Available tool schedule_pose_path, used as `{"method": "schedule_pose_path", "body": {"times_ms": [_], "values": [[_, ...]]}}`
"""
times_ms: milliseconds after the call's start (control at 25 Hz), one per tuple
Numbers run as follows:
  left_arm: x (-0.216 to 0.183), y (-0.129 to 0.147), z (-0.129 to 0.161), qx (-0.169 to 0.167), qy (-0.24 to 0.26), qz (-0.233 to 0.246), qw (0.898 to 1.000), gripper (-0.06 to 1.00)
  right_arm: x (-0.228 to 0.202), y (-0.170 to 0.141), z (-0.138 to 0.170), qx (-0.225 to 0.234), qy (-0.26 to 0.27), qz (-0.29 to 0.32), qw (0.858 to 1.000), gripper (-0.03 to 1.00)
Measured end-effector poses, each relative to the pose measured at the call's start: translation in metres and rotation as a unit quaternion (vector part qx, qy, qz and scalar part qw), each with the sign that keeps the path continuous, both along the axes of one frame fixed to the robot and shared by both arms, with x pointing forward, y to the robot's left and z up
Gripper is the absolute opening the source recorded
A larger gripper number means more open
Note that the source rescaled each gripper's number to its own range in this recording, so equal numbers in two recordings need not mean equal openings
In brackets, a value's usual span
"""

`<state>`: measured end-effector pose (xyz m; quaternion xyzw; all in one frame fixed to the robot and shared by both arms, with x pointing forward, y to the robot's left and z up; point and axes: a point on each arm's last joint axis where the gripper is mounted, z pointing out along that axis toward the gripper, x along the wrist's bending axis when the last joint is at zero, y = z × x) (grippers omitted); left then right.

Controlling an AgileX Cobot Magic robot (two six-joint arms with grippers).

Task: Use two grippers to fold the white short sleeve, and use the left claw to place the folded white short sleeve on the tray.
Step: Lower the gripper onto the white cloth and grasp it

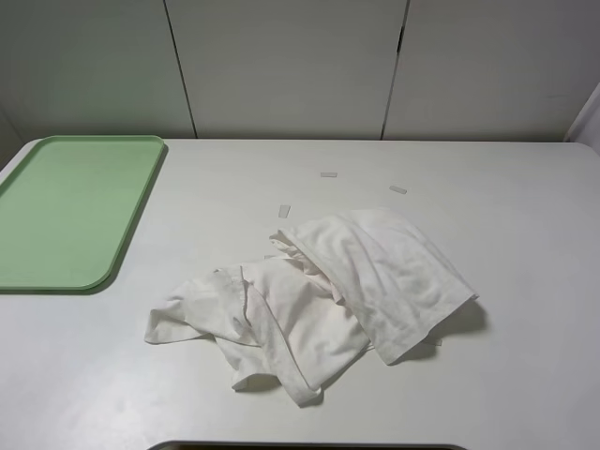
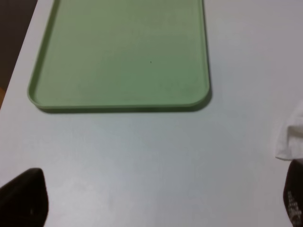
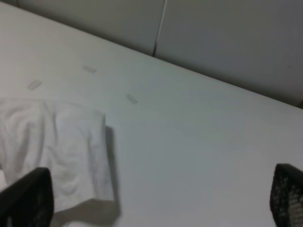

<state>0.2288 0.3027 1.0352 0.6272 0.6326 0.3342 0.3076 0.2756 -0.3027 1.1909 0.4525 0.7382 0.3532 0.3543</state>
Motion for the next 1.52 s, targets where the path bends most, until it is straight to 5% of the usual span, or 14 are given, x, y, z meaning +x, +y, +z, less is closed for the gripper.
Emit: {"method": "schedule_pose_path", "body": {"times_ms": [240, 840, 1520], "values": [[0.000, 0.000, 0.000, 0.000, 0.000, 0.000, 1.000, 1.00, -0.031, -0.019, -0.019, 0.020, -0.033, -0.007, 0.999, 1.00], [0.000, 0.000, 0.000, 0.000, 0.000, 0.000, 1.000, 1.00, -0.046, -0.025, -0.072, 0.029, -0.016, -0.007, 0.999, 1.00], [0.000, 0.000, 0.000, 0.000, 0.000, 0.000, 1.000, 1.00, -0.029, -0.013, -0.130, -0.008, 0.072, -0.001, 0.997, 1.00]]}}
